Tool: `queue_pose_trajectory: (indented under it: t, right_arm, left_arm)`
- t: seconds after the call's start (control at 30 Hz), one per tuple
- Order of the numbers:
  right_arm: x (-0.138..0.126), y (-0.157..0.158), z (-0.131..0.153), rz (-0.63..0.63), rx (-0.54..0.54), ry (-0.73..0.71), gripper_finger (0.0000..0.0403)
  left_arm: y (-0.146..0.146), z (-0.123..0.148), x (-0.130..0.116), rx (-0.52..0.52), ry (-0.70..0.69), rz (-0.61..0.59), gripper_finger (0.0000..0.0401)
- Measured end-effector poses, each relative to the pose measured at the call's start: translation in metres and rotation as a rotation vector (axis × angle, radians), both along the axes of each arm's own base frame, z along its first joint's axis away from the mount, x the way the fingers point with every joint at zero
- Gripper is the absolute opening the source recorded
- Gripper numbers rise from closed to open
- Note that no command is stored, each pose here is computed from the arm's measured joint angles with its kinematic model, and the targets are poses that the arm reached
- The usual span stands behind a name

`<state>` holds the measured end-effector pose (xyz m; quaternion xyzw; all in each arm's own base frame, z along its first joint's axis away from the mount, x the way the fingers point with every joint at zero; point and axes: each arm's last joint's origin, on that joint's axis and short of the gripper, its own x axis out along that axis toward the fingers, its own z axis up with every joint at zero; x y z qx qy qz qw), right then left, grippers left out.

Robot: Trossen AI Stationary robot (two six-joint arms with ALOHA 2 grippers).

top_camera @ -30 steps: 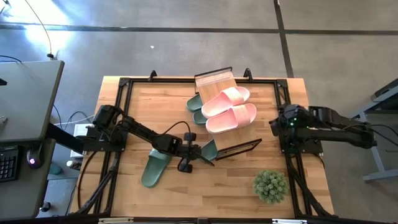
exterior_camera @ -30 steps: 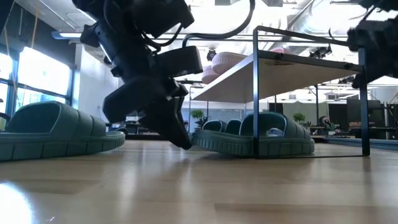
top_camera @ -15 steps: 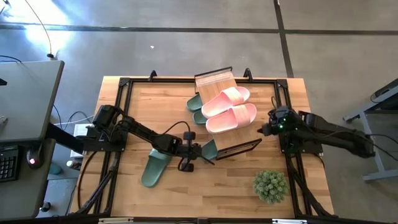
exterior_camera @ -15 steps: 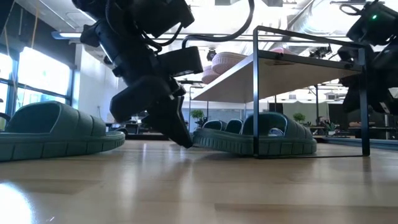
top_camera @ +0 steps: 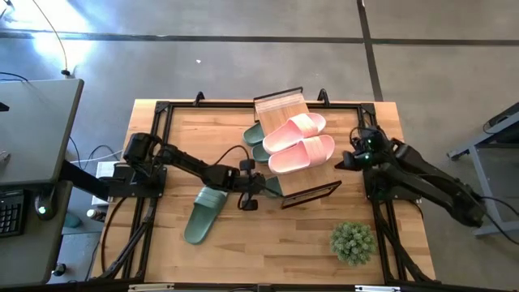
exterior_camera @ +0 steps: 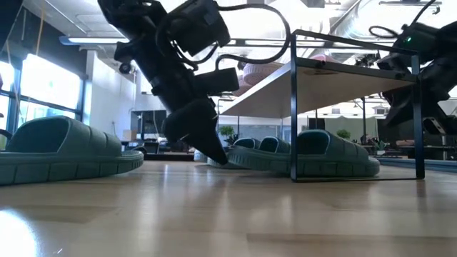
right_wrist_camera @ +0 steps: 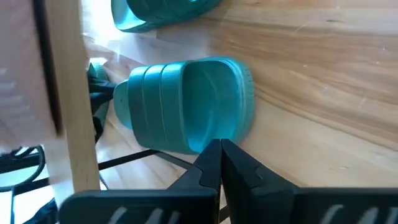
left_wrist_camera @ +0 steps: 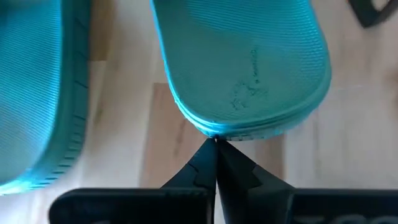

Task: Pick and place slides into the shelf
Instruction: Put the green slide under the shelf

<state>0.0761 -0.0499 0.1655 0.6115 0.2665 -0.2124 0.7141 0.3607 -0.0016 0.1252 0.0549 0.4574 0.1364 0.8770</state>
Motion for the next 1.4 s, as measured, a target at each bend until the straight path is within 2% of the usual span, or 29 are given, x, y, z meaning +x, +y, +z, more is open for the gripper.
queue_pose_trajectory:
  t: [0.37,0.8,1.03,1.4]
  right_arm:
    - [-0.003,-0.023,-0.011,-0.033,0.135,-0.007,0.0000]
    - [-0.003,-0.038,-0.030,-0.102,0.340,0.050,0.0000]
    - [0.002,-0.053,-0.039,-0.128,0.425,0.007,0.0000]
    - [0.006,-0.067,-0.061,-0.167,0.488,0.053,0.0000]
  left_arm:
    - [0.001,0.006,0.008,0.014,-0.095,-0.023,0.0000]
    - [0.001,0.003,0.009,0.029,-0.085,-0.033,0.0000]
    - [0.001,-0.009,0.012,0.031,-0.082,-0.029,0.0000]
    - [0.001,-0.014,0.015,0.024,-0.097,-0.033,0.0000]
